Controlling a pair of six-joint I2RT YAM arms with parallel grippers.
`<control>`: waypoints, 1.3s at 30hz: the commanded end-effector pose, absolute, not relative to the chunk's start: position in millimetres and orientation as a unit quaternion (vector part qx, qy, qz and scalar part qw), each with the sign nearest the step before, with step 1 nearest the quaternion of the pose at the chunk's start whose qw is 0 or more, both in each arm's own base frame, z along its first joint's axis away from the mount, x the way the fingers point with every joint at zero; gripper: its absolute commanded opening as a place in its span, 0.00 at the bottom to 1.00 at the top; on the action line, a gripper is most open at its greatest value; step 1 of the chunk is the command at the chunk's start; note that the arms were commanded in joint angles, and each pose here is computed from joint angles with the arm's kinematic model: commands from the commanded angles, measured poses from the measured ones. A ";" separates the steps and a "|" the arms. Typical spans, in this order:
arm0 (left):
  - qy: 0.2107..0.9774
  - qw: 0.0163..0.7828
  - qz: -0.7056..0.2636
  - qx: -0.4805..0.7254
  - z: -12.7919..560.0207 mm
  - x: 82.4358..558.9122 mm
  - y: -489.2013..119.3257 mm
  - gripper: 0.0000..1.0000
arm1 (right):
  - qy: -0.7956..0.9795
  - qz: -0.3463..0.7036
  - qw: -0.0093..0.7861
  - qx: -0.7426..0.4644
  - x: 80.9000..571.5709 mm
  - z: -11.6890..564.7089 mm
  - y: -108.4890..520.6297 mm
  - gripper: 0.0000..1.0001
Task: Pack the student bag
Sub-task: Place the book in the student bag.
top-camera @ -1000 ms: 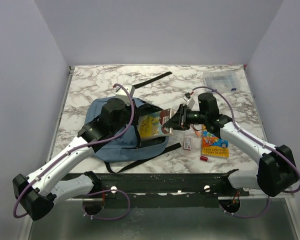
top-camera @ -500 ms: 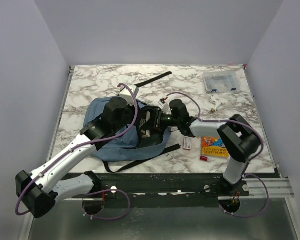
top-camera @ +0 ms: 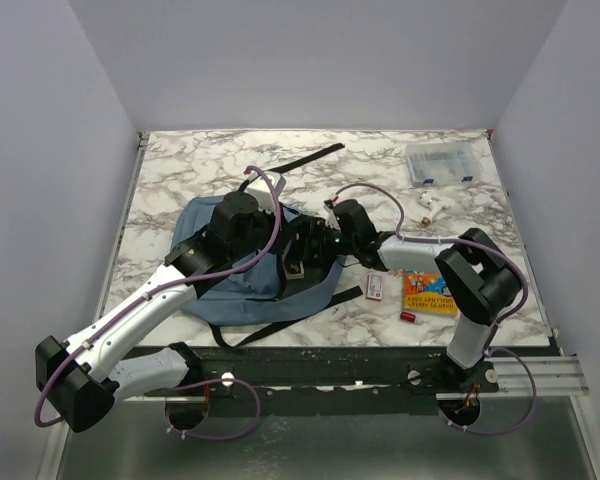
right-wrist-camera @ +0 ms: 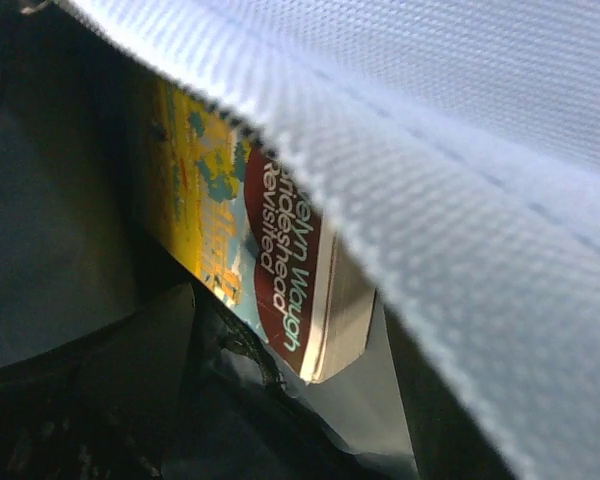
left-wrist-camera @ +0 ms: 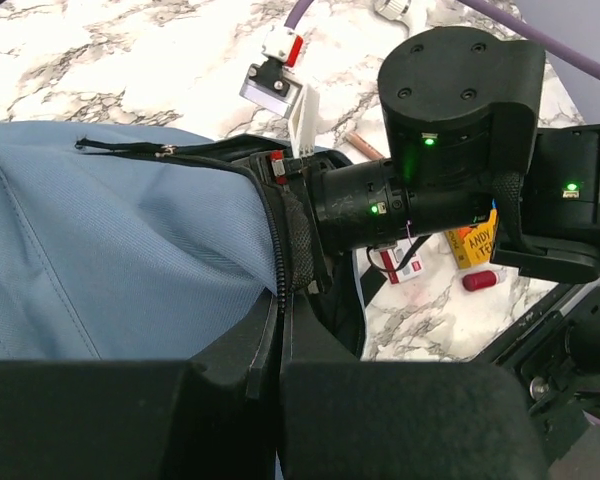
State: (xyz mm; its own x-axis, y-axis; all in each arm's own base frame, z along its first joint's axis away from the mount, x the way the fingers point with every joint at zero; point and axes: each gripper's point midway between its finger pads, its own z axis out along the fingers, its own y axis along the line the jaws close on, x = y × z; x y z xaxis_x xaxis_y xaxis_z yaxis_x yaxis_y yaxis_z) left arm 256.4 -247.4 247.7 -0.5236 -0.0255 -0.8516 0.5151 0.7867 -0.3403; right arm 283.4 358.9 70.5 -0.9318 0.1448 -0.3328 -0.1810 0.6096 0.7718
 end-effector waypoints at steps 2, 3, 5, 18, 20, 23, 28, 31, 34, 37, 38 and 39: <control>0.783 0.501 -0.327 0.172 288.2 258.7 -260.9 0.00 | 0.891 0.410 0.196 -0.002 286.3 48.5 362.6 0.71; 0.785 0.500 -0.324 0.171 286.6 260.2 -260.8 0.00 | 0.884 0.420 0.205 -0.008 291.5 53.3 377.5 0.65; 0.787 0.500 -0.320 0.168 286.5 262.3 -260.5 0.00 | 0.872 0.445 0.203 -0.019 296.0 61.6 407.9 0.54; 0.809 0.488 -0.296 0.140 274.1 270.5 -246.9 0.00 | 0.869 0.423 0.256 -0.019 275.5 108.3 338.5 0.75; 0.821 0.484 -0.272 0.130 262.6 275.7 -241.3 0.00 | 0.892 0.374 0.252 -0.020 275.3 106.9 320.3 0.79; 0.833 0.467 -0.265 0.133 254.6 275.8 -242.4 0.00 | 0.918 0.311 0.244 -0.032 274.6 114.4 300.3 0.79; 0.842 0.458 -0.261 0.118 241.8 276.5 -240.4 0.00 | 0.907 0.272 0.320 -0.017 283.7 180.3 271.9 0.83; 0.849 0.440 -0.269 0.113 236.8 275.4 -245.8 0.00 | 0.912 0.218 0.345 0.031 291.1 195.9 240.4 0.86; 0.858 0.425 -0.269 0.102 221.9 273.4 -245.6 0.00 | 0.917 0.137 0.350 0.133 294.0 188.8 176.5 0.92; 0.868 0.412 -0.253 0.114 212.7 275.8 -246.4 0.00 | 0.897 0.086 0.359 0.244 290.4 176.8 97.6 1.00; 0.871 0.406 -0.243 0.133 210.1 273.9 -248.1 0.00 | 0.887 0.085 0.366 0.269 290.0 172.5 77.1 1.00; 0.874 0.408 -0.224 0.142 205.4 274.7 -247.0 0.00 | 0.876 0.085 0.372 0.294 288.3 165.7 55.9 1.00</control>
State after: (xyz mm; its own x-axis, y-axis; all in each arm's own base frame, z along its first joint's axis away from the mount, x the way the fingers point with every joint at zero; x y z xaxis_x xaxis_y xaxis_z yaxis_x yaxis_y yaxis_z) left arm 273.1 -248.0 217.6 -0.6187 -0.0166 -0.7855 0.4249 0.8339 -0.3523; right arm 313.8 156.4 210.5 -0.6369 0.4528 -0.6240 0.1483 0.8662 0.4772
